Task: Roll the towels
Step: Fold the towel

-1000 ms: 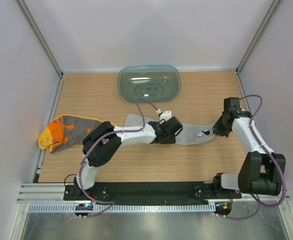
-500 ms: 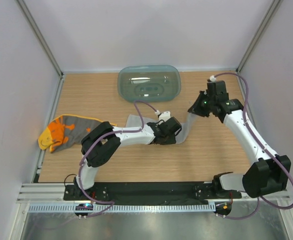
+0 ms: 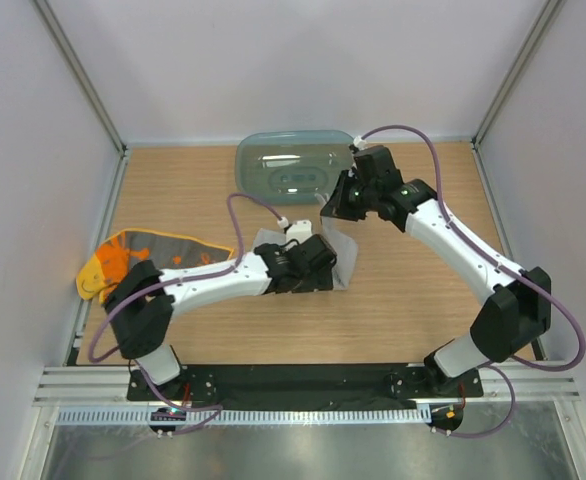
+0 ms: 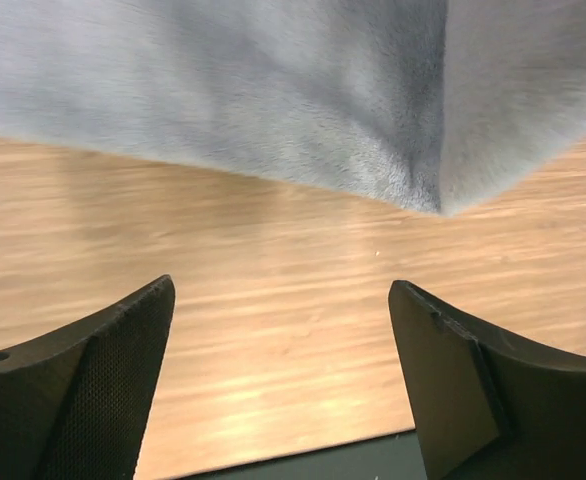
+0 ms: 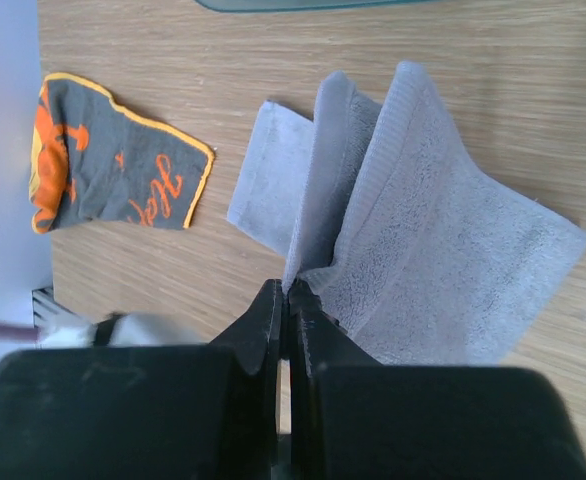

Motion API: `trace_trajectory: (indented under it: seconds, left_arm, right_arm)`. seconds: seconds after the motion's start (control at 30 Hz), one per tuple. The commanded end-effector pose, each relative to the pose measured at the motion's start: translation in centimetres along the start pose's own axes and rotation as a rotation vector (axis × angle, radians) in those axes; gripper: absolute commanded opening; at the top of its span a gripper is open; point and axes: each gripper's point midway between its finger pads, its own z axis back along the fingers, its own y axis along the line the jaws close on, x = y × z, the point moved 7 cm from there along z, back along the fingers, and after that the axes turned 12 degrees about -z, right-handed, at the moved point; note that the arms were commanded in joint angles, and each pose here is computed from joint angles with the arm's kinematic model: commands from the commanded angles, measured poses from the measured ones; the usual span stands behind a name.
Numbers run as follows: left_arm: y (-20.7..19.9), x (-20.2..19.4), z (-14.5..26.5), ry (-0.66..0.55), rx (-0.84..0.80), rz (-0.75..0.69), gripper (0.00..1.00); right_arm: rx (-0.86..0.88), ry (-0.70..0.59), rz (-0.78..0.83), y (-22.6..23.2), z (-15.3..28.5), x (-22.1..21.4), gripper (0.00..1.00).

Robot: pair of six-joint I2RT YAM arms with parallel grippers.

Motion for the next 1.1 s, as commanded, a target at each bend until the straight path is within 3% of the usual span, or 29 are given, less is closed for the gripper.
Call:
trace_trajectory:
  seconds: [0.0,0.23,0.37,0.6,0.97,1.0,1.07]
  left_arm:
    - [3.5,0.6,4.0,-0.081,0.102,-0.02,0.89]
    - [10.4,0.9,11.5,-0.155,0.194,-0.049,0.95]
    - [14.5,0.6,16.1,-0.26,0.176,-0.041,0.98]
    - [19.1,-1.6,18.0,-0.35,0.254,-0.016,1.0]
    - [19.3,-1.6,18.3,-0.374,0.246,-0.011,1.0]
    - [19.3,-1.6,18.3,-0.376,0.248,-0.01,1.0]
    - [19.3,-1.6,18.3,-0.38,0.246,-0.009,1.0]
  right_arm:
    - [0.073,-0.043,0.011,2.8,-0.3,0.8,0.01]
    - [0.078,-0.018,0.045,4.9,-2.7,-0.7,0.01]
    - [0.063,-0.01,0.057,5.4,-4.5,-1.5,0.01]
    - [0.089,0.023,0.051,7.2,-8.2,-3.5,0.01]
    - [0.053,0.16,0.092,7.9,-15.9,-10.6,0.01]
    - [0.042,0.171,0.094,7.5,-16.4,-11.1,0.03]
    - [0.018,0.194,0.101,6.8,-17.6,-12.4,0.21]
